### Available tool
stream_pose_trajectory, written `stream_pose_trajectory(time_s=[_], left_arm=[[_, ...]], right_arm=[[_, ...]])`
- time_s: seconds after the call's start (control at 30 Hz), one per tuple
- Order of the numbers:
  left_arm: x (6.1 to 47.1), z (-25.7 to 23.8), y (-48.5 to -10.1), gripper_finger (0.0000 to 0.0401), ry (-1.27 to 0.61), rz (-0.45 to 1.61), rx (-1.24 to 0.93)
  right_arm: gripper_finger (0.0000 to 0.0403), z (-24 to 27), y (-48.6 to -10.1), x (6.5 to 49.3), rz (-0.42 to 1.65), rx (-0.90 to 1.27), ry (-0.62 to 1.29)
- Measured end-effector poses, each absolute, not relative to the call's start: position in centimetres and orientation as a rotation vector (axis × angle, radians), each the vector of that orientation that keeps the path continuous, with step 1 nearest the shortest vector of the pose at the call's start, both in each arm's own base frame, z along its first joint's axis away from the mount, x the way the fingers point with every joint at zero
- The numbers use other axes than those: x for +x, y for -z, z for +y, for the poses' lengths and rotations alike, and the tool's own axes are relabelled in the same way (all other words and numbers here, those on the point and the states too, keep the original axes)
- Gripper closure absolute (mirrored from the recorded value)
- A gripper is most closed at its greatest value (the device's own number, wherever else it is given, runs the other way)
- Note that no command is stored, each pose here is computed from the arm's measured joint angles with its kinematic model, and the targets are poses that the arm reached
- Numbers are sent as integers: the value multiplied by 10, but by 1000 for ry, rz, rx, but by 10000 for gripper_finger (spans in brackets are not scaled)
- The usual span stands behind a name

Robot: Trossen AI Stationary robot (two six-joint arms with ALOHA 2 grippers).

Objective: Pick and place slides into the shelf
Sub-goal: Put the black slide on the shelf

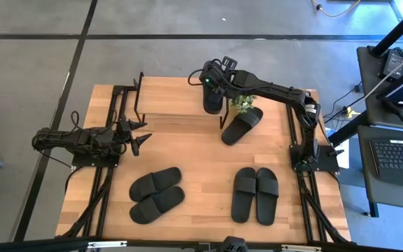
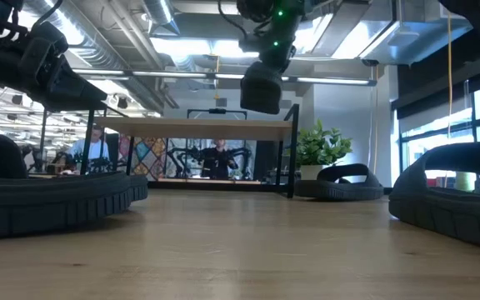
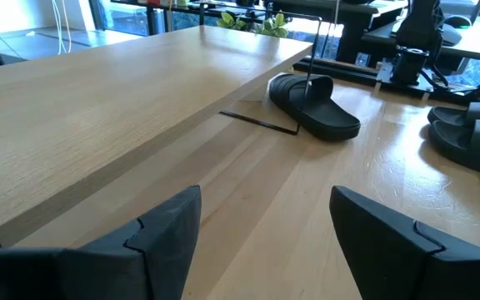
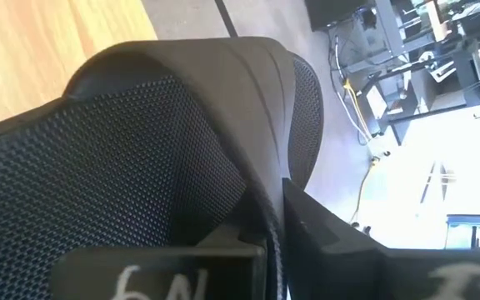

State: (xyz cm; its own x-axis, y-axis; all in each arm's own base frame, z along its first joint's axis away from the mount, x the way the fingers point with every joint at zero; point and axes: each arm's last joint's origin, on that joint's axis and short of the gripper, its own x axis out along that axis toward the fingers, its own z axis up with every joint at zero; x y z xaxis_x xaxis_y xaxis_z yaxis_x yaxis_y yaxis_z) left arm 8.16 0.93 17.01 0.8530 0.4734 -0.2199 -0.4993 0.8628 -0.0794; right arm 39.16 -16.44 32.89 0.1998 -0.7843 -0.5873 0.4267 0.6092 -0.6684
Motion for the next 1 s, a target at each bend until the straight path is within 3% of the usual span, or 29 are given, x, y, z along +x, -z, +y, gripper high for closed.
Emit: stream_pose_trajectory(time_s=[1.0], left_arm=[[82,9,-170,143,-514,196,-135]], right_arm=[[387,-173,-280,408,1233,-419,816]])
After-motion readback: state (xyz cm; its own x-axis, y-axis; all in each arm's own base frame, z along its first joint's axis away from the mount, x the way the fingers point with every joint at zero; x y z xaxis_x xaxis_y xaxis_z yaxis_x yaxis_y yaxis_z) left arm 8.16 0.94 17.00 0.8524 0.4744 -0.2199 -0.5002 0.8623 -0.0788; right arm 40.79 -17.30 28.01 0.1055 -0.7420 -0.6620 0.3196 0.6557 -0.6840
